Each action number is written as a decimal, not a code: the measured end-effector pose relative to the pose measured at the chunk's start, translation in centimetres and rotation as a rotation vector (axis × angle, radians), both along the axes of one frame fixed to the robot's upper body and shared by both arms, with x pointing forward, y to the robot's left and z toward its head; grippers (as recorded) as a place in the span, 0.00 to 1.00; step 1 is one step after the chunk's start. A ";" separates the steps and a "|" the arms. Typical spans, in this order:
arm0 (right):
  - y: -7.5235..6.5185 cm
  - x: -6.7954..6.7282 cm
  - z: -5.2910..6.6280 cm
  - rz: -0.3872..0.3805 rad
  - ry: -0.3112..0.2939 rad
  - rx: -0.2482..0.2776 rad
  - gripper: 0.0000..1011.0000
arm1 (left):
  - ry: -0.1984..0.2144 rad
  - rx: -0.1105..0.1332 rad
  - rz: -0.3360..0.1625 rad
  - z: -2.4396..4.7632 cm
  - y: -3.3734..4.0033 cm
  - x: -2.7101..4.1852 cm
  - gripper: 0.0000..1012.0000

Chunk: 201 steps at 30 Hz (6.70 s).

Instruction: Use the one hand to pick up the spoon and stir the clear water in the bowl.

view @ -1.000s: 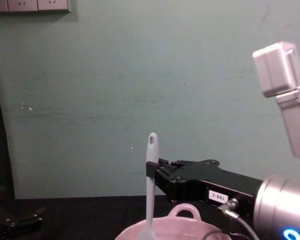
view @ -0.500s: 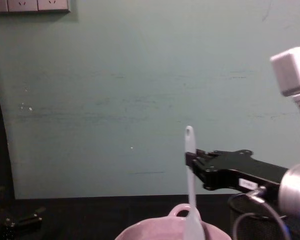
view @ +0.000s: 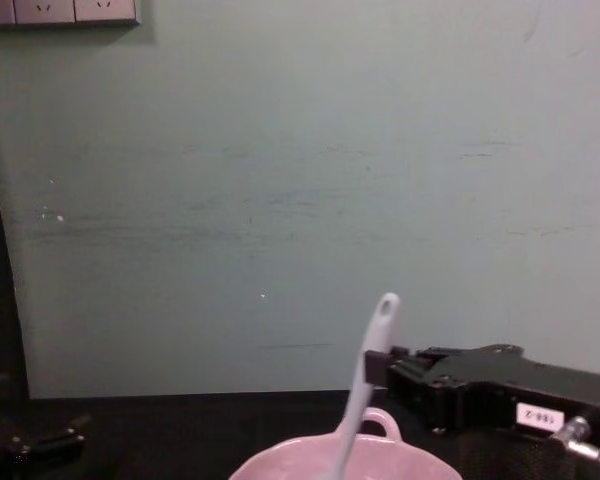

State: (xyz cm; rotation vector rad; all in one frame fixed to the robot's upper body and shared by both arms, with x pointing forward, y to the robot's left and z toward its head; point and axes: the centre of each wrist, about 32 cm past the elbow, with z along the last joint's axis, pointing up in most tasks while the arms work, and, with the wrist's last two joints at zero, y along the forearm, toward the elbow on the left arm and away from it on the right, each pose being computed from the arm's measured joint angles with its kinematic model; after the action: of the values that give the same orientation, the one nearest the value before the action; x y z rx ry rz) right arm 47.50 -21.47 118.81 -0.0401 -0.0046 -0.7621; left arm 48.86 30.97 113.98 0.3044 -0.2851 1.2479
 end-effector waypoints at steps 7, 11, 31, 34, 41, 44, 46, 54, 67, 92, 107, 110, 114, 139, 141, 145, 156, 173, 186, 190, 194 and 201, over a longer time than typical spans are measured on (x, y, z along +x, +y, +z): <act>1.9 -0.6 -0.2 0.074 -0.027 0.031 0.11 | 0.000 0.000 0.000 0.00 0.00 0.00 1.00; 2.9 0.0 -0.5 0.079 -0.058 0.027 0.11 | 0.000 0.000 0.000 0.00 0.00 0.00 1.00; 2.8 3.6 0.1 -0.089 -0.107 -0.095 0.11 | 0.000 0.000 0.000 0.00 0.00 0.00 1.00; 2.3 3.2 0.8 -0.093 -0.080 -0.095 0.11 | 0.000 0.000 0.000 0.00 0.00 0.00 1.00; 1.3 2.0 2.6 -0.078 -0.030 -0.052 0.11 | 0.000 0.000 0.000 0.00 0.00 0.00 1.00; 0.8 1.5 3.5 -0.070 -0.007 -0.027 0.11 | 0.000 0.000 0.000 0.00 0.00 0.00 1.00; 0.6 1.3 3.9 -0.068 0.003 -0.016 0.11 | 0.000 0.000 0.000 0.00 0.00 0.00 1.00; -1.4 0.8 7.0 -0.073 0.067 0.047 0.11 | 0.000 0.000 0.000 0.00 0.00 0.00 1.00; -7.0 0.8 12.3 -0.113 0.167 0.197 0.11 | 0.000 0.000 0.000 0.00 0.00 0.00 1.00; -12.7 4.9 7.0 -0.238 0.308 0.296 0.11 | 0.000 0.000 0.000 0.00 0.00 0.00 1.00; -12.4 5.7 3.7 -0.228 0.373 0.280 0.11 | 0.000 0.000 0.000 0.00 0.00 0.00 1.00; -12.3 5.7 3.4 -0.229 0.376 0.274 0.11 | 0.000 0.000 0.000 0.00 0.00 0.00 1.00; -12.3 5.8 3.1 -0.229 0.380 0.267 0.11 | 0.000 0.000 0.000 0.00 0.00 0.00 1.00; -12.2 6.2 2.1 -0.226 0.389 0.275 0.11 | 0.000 0.000 0.000 0.00 0.00 0.00 1.00; -12.2 6.3 2.1 -0.220 0.387 0.271 0.11 | 0.000 0.000 0.000 0.00 0.00 0.00 1.00; -12.2 6.5 2.1 -0.212 0.386 0.268 0.11 | 0.000 0.000 0.000 0.00 0.00 0.00 1.00; -12.5 7.3 2.4 -0.174 0.374 0.265 0.11 | 0.000 0.000 0.000 0.00 0.00 0.00 1.00; -12.9 8.6 2.1 -0.148 0.410 0.252 0.11 | 0.000 0.000 0.000 0.00 0.00 0.00 1.00; -12.8 8.6 2.1 -0.149 0.408 0.250 0.28 | 0.000 0.000 0.000 0.00 0.00 0.00 1.00; -12.8 8.6 2.1 -0.151 0.407 0.249 0.42 | 0.000 0.000 0.000 0.00 0.00 0.00 1.00; -12.8 8.6 2.1 -0.151 0.407 0.249 0.54 | 0.000 0.000 0.000 0.00 0.00 0.00 1.00; -12.8 8.5 2.1 -0.152 0.406 0.248 0.76 | 0.000 0.000 0.000 0.00 0.00 0.00 1.00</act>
State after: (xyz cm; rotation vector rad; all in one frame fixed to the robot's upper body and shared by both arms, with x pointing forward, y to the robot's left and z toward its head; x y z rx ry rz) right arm 56.05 -34.24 120.90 0.0425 0.4830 -0.8906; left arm 48.86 30.97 113.98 0.3044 -0.2851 1.2480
